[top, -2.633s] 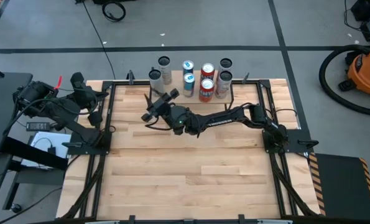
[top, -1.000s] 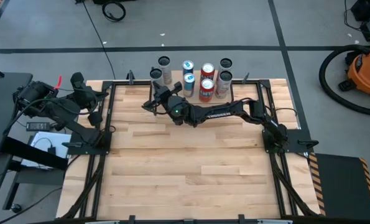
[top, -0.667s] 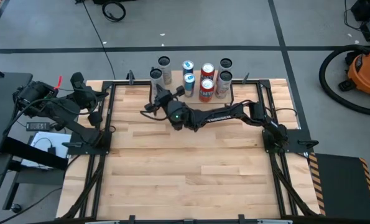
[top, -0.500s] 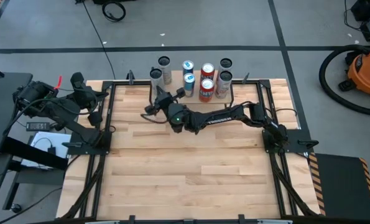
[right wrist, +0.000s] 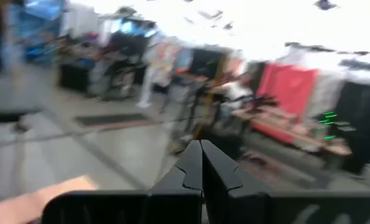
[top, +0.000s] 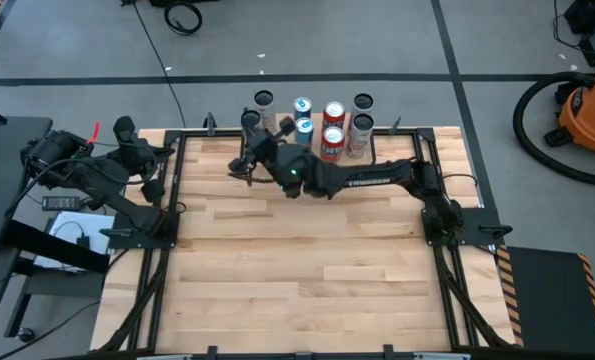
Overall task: Place canned beverage on shelf
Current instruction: Adjust the soda cans on the shelf
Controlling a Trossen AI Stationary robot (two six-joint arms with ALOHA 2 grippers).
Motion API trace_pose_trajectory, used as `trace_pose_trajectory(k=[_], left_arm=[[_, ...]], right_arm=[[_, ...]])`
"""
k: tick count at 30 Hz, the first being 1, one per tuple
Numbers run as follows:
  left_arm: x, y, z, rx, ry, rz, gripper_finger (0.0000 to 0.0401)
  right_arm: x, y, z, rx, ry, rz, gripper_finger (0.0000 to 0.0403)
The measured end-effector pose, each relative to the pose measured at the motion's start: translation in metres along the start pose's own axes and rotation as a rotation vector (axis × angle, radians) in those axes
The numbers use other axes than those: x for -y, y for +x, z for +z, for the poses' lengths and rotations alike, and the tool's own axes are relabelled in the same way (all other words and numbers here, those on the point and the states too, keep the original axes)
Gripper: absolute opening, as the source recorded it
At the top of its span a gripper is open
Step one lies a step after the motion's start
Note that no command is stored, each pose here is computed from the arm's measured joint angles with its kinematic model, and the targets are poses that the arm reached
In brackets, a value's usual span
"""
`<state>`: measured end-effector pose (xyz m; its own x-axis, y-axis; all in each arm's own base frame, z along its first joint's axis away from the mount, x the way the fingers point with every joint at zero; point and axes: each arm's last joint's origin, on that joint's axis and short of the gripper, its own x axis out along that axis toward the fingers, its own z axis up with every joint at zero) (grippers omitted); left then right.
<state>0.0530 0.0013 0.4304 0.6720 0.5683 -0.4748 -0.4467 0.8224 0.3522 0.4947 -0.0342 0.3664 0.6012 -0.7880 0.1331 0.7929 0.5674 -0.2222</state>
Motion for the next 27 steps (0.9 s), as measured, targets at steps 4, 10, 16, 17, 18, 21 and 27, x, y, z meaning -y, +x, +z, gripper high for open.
trace_pose_trajectory(k=[4, 10, 16, 17, 18, 21, 27], left_arm=[[0.0, 0.0, 0.0, 0.0, 0.0, 0.0, 0.0007], [0.0, 0.0, 0.0, -0.002, 0.0, -0.006, 0.0007], [0.001, 0.0, 0.0, -0.017, 0.0, -0.043, 0.0007], [0.001, 0.0, 0.0, -0.017, 0.0, -0.043, 0.0007], [0.001, 0.0, 0.0, -0.016, 0.0, -0.043, 0.0007], [0.001, 0.0, 0.0, -0.017, 0.0, -0.043, 0.0007], [0.001, 0.0, 0.0, -0.016, 0.0, -0.042, 0.0007]], right_arm=[[0.014, 0.015, 0.008, -0.096, 0.026, 0.122, 0.0003], [0.042, 0.022, 0.037, -0.159, -0.005, 0.172, 0.0003], [0.074, 0.032, 0.044, -0.259, 0.101, 0.373, 0.0002], [0.079, 0.035, 0.042, -0.279, 0.108, 0.385, 0.0002], [0.085, 0.037, 0.042, -0.297, 0.124, 0.404, 0.0002], [0.098, 0.042, 0.038, -0.355, 0.169, 0.448, 0.0002], [0.094, 0.052, 0.02, -0.411, 0.153, 0.52, 0.0003]])
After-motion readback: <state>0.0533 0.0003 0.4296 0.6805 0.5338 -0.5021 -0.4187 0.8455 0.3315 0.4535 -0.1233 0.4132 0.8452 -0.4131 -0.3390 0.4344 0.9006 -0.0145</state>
